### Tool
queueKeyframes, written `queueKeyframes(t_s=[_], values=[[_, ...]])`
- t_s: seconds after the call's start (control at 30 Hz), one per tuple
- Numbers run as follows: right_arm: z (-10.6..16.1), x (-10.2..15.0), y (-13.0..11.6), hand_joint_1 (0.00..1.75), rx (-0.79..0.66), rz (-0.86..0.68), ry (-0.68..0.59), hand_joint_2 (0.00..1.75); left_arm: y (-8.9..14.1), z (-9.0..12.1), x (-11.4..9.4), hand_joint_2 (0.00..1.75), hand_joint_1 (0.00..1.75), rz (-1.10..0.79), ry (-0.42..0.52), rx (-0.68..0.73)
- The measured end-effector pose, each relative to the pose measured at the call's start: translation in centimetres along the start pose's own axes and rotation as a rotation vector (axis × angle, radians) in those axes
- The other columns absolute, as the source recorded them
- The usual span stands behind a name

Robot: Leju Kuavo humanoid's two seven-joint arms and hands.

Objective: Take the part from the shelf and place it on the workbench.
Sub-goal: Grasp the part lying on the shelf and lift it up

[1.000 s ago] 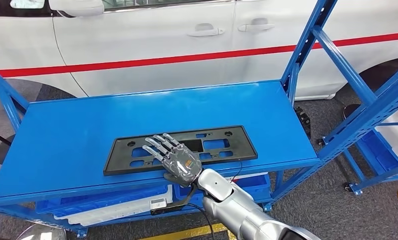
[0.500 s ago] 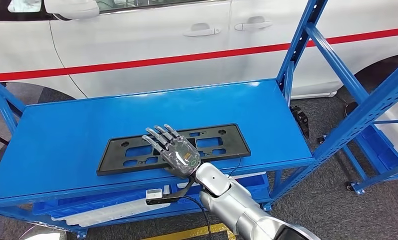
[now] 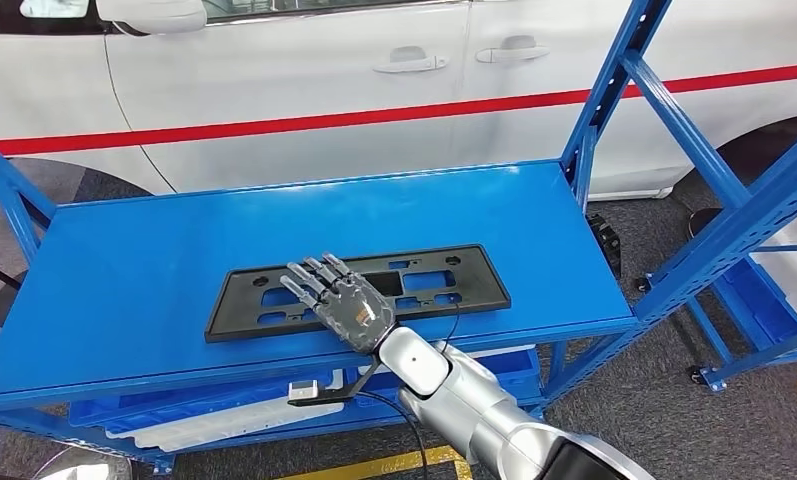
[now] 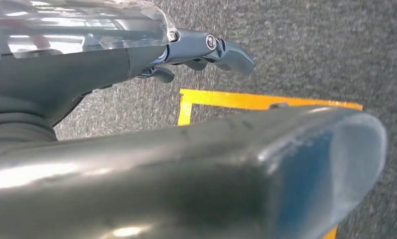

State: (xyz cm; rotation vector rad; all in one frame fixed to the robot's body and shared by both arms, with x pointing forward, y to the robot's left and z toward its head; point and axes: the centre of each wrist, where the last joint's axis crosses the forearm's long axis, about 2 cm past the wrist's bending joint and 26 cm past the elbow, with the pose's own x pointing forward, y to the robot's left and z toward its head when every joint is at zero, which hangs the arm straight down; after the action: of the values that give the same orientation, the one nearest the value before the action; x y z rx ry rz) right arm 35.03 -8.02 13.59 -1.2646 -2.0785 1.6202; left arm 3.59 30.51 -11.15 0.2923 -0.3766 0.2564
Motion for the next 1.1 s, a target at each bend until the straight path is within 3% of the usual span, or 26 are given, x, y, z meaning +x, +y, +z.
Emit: queueKeyframes(t_s=[0.2,0.8,0.93,1.1], values=[[1.3,-1.0,1.3,1.73,0.071,0.075,-0.052,1.75,0.1,0.0,-0.1,0.00,0.00,0.006,-0.018,0.015],[0.9,-2.4,1.4,1.74,0.104,0.108,-0.051,1.75,-0.1,0.2,-0.4,0.00,0.00,0.021,-0.057,-0.012],[1.0,-2.5,1.5,1.75,0.092,0.107,-0.050,1.75,-0.1,0.1,-0.4,1.75,0.00,0.026,-0.126,-0.031],[1.2,-2.9,1.6,1.75,0.083,0.098,-0.042,1.75,-0.2,0.1,-0.3,1.75,0.00,0.030,-0.189,-0.037]])
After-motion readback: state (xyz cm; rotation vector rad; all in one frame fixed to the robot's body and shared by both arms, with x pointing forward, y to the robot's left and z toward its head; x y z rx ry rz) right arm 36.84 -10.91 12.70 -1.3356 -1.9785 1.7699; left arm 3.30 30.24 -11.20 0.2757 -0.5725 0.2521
